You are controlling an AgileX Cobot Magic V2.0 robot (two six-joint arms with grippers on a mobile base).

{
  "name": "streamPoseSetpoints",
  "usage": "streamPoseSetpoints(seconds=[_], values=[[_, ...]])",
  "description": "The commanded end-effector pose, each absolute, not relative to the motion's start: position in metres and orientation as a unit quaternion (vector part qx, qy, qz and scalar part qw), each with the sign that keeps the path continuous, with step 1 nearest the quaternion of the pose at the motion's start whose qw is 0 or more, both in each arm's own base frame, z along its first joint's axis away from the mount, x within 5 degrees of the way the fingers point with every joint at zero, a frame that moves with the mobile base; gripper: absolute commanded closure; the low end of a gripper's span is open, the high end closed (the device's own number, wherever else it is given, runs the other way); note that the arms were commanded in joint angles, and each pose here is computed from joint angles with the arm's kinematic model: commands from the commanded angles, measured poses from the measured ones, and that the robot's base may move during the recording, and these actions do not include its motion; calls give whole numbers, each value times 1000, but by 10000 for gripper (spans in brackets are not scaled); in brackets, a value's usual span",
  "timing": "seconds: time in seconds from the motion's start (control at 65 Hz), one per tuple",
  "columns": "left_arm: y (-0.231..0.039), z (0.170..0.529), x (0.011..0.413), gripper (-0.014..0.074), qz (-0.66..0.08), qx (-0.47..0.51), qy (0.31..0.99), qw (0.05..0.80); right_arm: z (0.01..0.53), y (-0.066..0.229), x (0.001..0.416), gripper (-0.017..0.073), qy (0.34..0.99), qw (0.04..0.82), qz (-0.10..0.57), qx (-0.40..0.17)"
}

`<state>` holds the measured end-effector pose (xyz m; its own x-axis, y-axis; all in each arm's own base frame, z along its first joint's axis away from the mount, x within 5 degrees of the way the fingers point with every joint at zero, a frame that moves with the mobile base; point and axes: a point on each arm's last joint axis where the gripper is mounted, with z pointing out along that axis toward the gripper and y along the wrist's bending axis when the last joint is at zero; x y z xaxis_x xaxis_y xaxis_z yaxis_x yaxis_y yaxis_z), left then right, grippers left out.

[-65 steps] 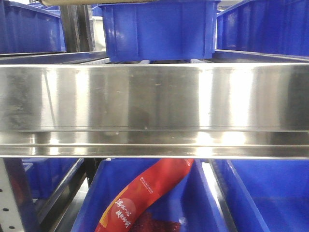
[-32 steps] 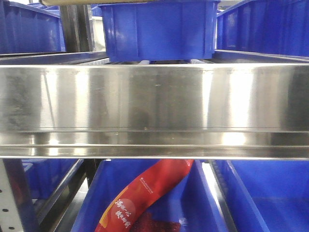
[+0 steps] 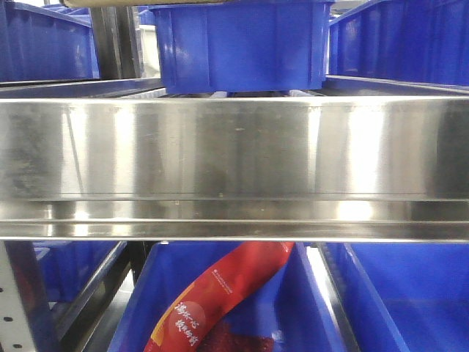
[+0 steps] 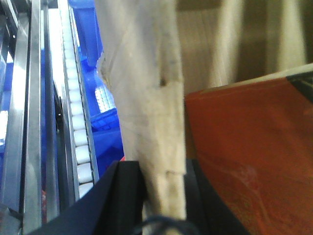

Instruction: Stack two boxes on right shelf middle

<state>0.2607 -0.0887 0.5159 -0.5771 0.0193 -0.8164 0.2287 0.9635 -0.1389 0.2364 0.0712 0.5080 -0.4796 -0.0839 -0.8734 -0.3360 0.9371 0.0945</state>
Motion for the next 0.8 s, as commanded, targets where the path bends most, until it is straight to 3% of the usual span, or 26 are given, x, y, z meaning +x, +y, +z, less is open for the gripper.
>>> streamPoseSetpoints(seconds=[0.0, 0.154, 0.4, 0.723, 0.785], values=[[-84, 529, 253, 705, -113, 70, 862, 489, 517, 64, 237, 713, 833, 532, 100, -117], [-83, 529, 253, 705, -111, 70, 861, 491, 516, 65, 236, 713, 834, 529, 104, -117], [-76, 508, 277, 705, -14, 62, 889, 453, 495, 74, 252, 713, 870, 459, 129, -124], [-88, 476, 314, 701, -1, 69, 911, 408, 449, 85, 293, 708, 919, 354, 121, -128], [-90, 473, 317, 664, -3, 70, 913, 403, 446, 85, 296, 675, 920, 350, 121, -128]])
